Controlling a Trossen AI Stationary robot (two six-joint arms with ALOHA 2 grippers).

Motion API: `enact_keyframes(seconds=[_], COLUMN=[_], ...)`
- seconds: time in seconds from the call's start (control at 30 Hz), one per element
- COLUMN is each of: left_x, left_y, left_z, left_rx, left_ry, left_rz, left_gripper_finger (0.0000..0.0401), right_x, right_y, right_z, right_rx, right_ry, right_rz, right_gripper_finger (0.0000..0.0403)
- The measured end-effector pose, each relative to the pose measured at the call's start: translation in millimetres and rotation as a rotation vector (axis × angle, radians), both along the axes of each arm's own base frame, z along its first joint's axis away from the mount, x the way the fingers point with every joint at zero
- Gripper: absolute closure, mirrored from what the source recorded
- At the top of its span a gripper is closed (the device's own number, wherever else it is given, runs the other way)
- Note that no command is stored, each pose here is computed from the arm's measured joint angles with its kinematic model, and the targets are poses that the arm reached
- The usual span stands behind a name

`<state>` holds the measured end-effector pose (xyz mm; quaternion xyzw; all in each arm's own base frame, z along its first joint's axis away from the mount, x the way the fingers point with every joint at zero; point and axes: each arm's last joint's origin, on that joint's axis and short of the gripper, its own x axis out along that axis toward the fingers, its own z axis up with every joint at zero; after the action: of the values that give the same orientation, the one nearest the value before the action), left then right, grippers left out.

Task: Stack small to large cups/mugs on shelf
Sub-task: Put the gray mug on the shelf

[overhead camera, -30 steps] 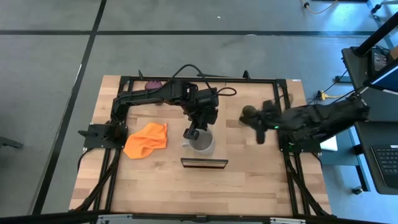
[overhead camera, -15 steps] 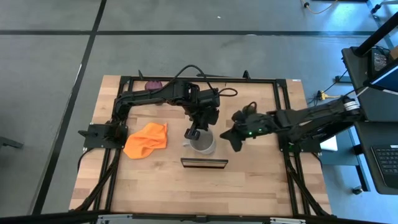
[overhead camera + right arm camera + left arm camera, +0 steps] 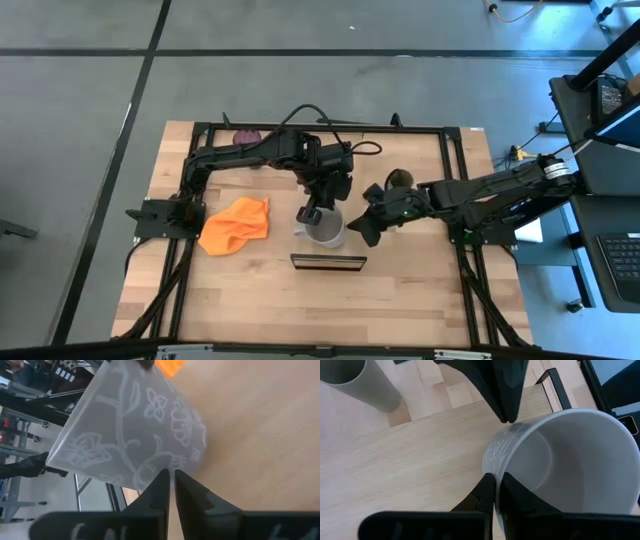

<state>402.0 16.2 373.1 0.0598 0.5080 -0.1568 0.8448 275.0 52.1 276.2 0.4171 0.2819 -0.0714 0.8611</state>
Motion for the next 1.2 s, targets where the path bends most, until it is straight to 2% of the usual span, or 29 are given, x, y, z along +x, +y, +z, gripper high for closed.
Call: enact_keyframes(seconds=[0.3,0.6,1.2], left_x=[-1,5,6], left_y=[-1,-6,-3], left_z=[0,2,2], left_rx=[-0.003,-0.005,0.027], left_ry=[0.012,-0.049,-0.058], left_rz=[-0.006,0.007,0.003], left_gripper_finger=[0.0389,0.0349,0.0352], right_x=[13,13,11], right_y=[3,3,5], right_z=[-9,-10,-9], right_rx=[0.029,0.033,0.054], right_ry=[-0.01,-0.006,0.003], right_rz=[0.002,0.01,0.06], right_gripper_finger=[0.0373,0.0373,0.0373])
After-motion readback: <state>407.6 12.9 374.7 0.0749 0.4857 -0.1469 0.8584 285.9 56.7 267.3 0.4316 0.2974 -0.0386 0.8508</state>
